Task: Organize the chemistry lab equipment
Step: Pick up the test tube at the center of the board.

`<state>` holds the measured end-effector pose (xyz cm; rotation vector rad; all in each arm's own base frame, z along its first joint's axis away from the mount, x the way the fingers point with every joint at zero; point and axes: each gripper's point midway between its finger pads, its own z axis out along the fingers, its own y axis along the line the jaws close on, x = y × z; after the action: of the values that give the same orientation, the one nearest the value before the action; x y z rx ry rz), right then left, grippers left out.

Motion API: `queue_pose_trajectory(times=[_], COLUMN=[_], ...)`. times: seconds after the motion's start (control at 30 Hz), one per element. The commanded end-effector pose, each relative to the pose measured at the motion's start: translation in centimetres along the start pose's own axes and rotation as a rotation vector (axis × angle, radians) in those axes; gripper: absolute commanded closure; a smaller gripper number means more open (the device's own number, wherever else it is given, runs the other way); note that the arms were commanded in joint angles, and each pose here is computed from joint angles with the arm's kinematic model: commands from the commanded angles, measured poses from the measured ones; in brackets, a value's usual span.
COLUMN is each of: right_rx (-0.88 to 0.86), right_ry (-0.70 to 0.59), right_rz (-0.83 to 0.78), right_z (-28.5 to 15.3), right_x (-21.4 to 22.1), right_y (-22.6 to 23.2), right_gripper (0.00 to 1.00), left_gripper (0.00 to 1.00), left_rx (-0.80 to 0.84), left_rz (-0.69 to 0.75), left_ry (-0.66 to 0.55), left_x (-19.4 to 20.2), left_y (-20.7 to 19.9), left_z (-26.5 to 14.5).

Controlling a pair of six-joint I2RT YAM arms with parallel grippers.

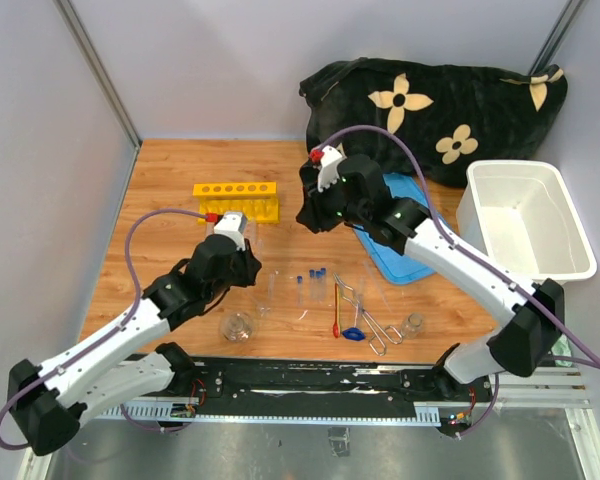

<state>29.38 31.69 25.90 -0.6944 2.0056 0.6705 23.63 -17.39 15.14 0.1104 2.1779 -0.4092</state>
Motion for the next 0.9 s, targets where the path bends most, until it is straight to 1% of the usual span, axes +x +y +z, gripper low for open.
queue_pose_trajectory(times=[0.0, 0.13, 0.3, 0.7, 0.87], right_rx=[-0.303, -0.463, -0.549, -0.565, -0.518], right_ry=[0.092, 0.101, 0.126, 0.132, 0.137], right_rz=[0.068, 0.126, 0.178, 0.182, 0.178], right_z=[0.0, 0.6, 1.6, 2.1, 2.8], right_x=[-0.1, -0.8, -0.4, 0.2, 0.7], right_y=[6.1, 8.8, 10.2, 10.5, 9.8], right_gripper=[0.65, 0.63, 0.64, 0.66, 0.67], left_gripper=[1.0, 0.99, 0.98, 0.98, 0.98], left_rx=[0.083, 0.114, 0.12, 0.134, 0.134], left_rz=[0.009, 0.039, 0.07, 0.076, 0.072], left_ry=[-0.133, -0.183, -0.2, -0.217, -0.241], left_x=[-2.6, -3.7, -4.1, -4.6, -5.1], left_y=[-1.5, -2.3, -2.8, -4.0, -4.2], left_z=[-1.8, -3.1, -3.5, -3.8, -4.3])
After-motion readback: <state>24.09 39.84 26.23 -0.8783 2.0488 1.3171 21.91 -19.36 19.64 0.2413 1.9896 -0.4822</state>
